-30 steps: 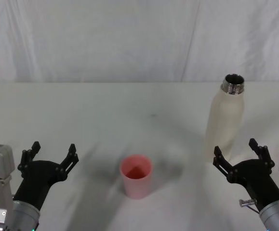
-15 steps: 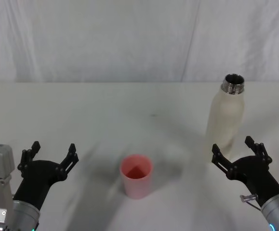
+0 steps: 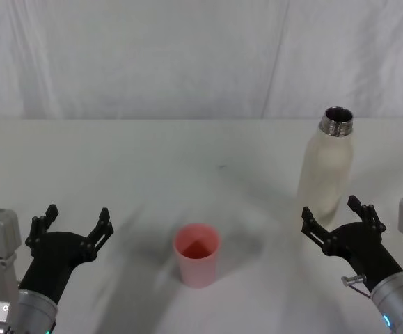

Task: Grasp the thermos with one hand and pour water into the cup lid.

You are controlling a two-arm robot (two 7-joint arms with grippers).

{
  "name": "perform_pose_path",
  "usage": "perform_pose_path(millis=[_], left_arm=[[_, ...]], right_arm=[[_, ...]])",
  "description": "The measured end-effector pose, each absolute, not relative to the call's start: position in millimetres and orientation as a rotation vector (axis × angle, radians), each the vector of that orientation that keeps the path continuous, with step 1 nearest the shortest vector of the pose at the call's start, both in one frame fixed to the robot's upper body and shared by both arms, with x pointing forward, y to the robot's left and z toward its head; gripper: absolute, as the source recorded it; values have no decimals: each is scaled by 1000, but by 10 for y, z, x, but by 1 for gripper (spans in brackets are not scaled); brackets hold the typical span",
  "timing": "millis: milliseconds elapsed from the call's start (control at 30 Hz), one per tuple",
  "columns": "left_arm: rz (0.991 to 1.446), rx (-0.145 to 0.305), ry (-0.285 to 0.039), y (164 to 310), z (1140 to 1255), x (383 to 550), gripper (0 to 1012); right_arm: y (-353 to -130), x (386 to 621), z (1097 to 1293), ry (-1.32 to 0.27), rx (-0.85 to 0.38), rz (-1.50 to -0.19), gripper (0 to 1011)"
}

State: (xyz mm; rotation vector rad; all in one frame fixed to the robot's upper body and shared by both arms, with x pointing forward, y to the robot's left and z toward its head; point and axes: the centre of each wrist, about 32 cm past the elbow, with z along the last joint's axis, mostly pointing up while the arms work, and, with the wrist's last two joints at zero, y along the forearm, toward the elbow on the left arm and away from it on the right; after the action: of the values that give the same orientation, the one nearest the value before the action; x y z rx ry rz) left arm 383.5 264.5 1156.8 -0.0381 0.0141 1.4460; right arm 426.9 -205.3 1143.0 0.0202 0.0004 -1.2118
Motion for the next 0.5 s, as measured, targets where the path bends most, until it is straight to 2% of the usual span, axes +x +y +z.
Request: perform_pose_path(millis=[500], left_arm=[[1446, -38, 14, 2645, 11568, 3835, 1001]], right_arm=[[-2073, 4413, 11415, 47, 52, -1215, 1001]])
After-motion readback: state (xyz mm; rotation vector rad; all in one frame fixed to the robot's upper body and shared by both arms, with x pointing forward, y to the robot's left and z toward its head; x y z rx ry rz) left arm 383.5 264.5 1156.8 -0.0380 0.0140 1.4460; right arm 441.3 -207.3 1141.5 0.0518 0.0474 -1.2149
